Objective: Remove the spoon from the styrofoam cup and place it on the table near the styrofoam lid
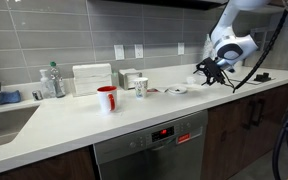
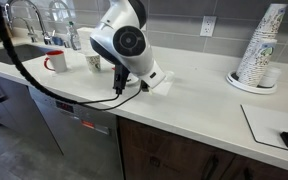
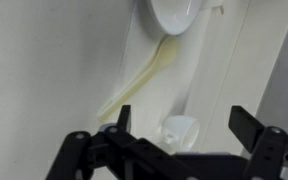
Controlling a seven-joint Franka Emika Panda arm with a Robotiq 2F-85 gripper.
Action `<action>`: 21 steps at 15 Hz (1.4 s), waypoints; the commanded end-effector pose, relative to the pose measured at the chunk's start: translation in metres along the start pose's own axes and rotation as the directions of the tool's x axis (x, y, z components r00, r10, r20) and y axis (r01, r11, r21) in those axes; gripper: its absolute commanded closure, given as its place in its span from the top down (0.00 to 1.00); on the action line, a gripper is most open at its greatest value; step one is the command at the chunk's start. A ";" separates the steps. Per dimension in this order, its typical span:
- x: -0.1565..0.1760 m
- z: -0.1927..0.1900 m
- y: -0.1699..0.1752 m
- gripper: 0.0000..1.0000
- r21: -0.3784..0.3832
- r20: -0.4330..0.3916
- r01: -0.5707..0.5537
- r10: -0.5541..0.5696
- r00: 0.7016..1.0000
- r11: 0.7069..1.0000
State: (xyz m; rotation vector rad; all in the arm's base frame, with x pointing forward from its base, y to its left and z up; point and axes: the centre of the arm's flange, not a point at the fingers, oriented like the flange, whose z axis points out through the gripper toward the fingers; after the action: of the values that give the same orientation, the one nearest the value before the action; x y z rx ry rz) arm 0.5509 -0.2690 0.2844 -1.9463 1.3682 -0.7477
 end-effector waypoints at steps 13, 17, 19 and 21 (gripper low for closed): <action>-0.079 -0.108 -0.187 1.00 -0.317 0.355 0.691 -0.595 0.721 0.649; -0.090 -0.136 -0.216 1.00 -0.289 0.501 0.837 -0.671 0.546 0.464; -0.079 -0.117 -0.215 1.00 -0.311 0.474 0.824 -0.674 0.567 0.474; -0.084 -0.128 -0.227 1.00 -0.293 0.469 0.832 -0.688 0.554 0.471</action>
State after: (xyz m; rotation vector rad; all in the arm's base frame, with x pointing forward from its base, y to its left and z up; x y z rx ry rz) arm 0.5636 -0.1534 0.5321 -3.0178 0.4071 -0.4517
